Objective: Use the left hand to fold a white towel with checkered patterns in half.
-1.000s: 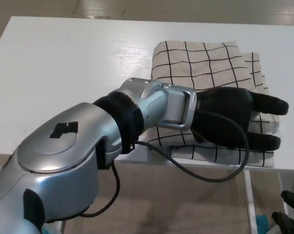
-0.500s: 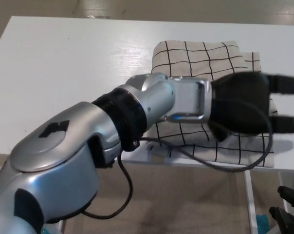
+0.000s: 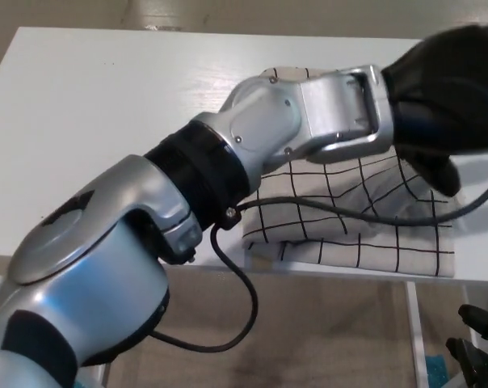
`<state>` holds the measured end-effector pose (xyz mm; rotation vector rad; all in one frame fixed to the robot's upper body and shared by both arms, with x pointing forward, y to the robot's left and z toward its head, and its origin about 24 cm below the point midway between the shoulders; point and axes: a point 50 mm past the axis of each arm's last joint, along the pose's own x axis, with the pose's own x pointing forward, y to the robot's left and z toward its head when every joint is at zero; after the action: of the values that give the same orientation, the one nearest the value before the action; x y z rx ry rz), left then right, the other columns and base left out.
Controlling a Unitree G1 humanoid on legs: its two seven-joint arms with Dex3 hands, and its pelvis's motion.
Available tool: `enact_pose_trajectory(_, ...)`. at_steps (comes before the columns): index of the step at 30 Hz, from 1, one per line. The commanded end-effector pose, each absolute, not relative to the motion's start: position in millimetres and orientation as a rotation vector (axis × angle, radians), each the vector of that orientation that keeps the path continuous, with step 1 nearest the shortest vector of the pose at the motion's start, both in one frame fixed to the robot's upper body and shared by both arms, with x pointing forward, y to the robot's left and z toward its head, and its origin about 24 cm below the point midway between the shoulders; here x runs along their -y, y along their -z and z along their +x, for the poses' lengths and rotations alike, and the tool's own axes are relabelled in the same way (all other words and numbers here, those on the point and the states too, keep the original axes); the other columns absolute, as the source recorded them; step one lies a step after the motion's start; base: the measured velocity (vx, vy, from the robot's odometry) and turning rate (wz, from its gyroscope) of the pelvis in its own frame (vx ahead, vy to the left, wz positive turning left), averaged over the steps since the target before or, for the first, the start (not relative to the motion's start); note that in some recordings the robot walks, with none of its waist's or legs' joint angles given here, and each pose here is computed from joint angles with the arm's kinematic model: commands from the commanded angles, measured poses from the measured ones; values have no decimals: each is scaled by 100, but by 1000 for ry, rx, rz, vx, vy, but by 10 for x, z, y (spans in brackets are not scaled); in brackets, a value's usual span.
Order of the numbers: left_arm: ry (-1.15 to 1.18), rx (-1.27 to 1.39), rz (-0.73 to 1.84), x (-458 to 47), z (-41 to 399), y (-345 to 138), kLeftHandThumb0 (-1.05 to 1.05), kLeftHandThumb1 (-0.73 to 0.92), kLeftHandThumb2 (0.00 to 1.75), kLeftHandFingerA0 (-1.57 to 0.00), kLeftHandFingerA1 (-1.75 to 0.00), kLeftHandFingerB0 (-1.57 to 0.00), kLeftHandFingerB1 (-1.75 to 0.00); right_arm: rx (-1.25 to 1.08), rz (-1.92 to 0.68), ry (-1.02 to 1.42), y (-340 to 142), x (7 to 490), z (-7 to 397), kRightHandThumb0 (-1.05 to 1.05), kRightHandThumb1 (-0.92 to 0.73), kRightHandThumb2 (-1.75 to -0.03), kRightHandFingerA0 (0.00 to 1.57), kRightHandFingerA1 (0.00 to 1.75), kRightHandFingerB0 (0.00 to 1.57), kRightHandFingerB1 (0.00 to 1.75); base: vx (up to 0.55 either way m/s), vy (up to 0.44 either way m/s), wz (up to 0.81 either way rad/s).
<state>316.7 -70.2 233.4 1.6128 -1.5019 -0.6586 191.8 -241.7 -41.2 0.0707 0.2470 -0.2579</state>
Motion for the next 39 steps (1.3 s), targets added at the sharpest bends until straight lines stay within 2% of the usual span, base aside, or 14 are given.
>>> enact_pose_trajectory(1, 793, 840, 111, -585, 3262, -4228, -88, 55, 96, 0, -5, 0, -10, -341, 43, 245, 592, 2499, 1656, -50, -57, -58, 56, 44, 70, 45, 0, 0, 0)
enact_pose_trajectory(4, 744, 847, 73, -841, 3263, -4280, -88, 55, 96, 0, -5, 0, -9, -356, 48, 248, 615, 2502, 1634, -49, -57, -58, 56, 44, 70, 45, 0, 0, 0)
enact_pose_trajectory(7, 649, 839, 7, -1385, 3278, -4279, -85, 53, 95, 0, -8, 0, -12, -364, 50, 261, 631, 2501, 1626, -47, -57, -58, 57, 46, 71, 46, 0, 0, 0)
enact_pose_trajectory(13, 595, 827, -21, -1810, 3228, -4130, -82, 50, 94, 0, -13, 0, -16, -366, 55, 271, 635, 2523, 1594, -47, -56, -58, 58, 46, 71, 46, 0, 0, 0)
enact_pose_trajectory(16, 533, 803, 27, -2265, 3041, -3662, -86, 54, 93, -9, -13, -9, -20, -385, 45, 271, 650, 2526, 1553, -47, -56, -58, 57, 46, 72, 45, 0, 0, 0)
enact_pose_trajectory(20, 514, 767, 45, -2451, 2914, -3387, -80, 48, 90, -4, -22, -4, -27, -392, 44, 275, 657, 2528, 1548, -48, -56, -57, 57, 47, 72, 45, 0, 0, 0)
enact_pose_trajectory(25, 488, 700, 109, -2655, 2644, -2849, -76, 48, 86, -5, -28, -5, -34, -400, 42, 289, 678, 2522, 1542, -48, -56, -57, 57, 47, 70, 45, 0, 0, 0)
enact_pose_trajectory(27, 480, 665, 122, -2709, 2531, -2662, -77, 49, 82, 0, -30, -8, -36, -395, 47, 291, 680, 2523, 1536, -48, -56, -57, 56, 47, 69, 44, 0, 0, 0)
enact_pose_trajectory(28, 466, 640, 139, -2764, 2436, -2519, -34, 22, 84, 0, -49, 0, -47, -390, 54, 294, 678, 2521, 1530, -48, -56, -57, 53, 47, 68, 44, 0, 0, 0)
enact_pose_trajectory(32, 442, 568, 153, -2848, 2242, -2205, -31, 22, 83, 0, -48, 0, -46, -385, 59, 303, 652, 2532, 1528, -49, -56, -57, 52, 47, 67, 44, 0, 0, 0)
enact_pose_trajectory(33, 440, 549, 146, -2858, 2215, -2135, -55, 44, 54, -18, -29, -21, -29, -383, 53, 302, 644, 2537, 1530, -49, -56, -57, 52, 47, 67, 43, 0, 0, 0)
enact_pose_trajectory(34, 441, 495, 116, -2868, 2158, -1960, -26, 22, 82, -8, -50, -8, -49, -377, 42, 299, 630, 2541, 1538, -49, -56, -57, 52, 47, 66, 43, 0, 0, 0)
enact_pose_trajectory(36, 443, 397, 60, -2877, 2074, -1674, -26, 22, 82, -8, -50, -8, -49, -369, 35, 294, 623, 2536, 1552, -52, -50, -61, 50, 49, 64, 46, 0, 0, 0)
enact_pose_trajectory(39, 426, 309, 23, -2904, 1991, -1458, -25, 22, 82, -9, -51, -9, -49, -369, 32, 290, 628, 2533, 1555, -49, -56, -57, 52, 47, 64, 42, 0, 0, 0)
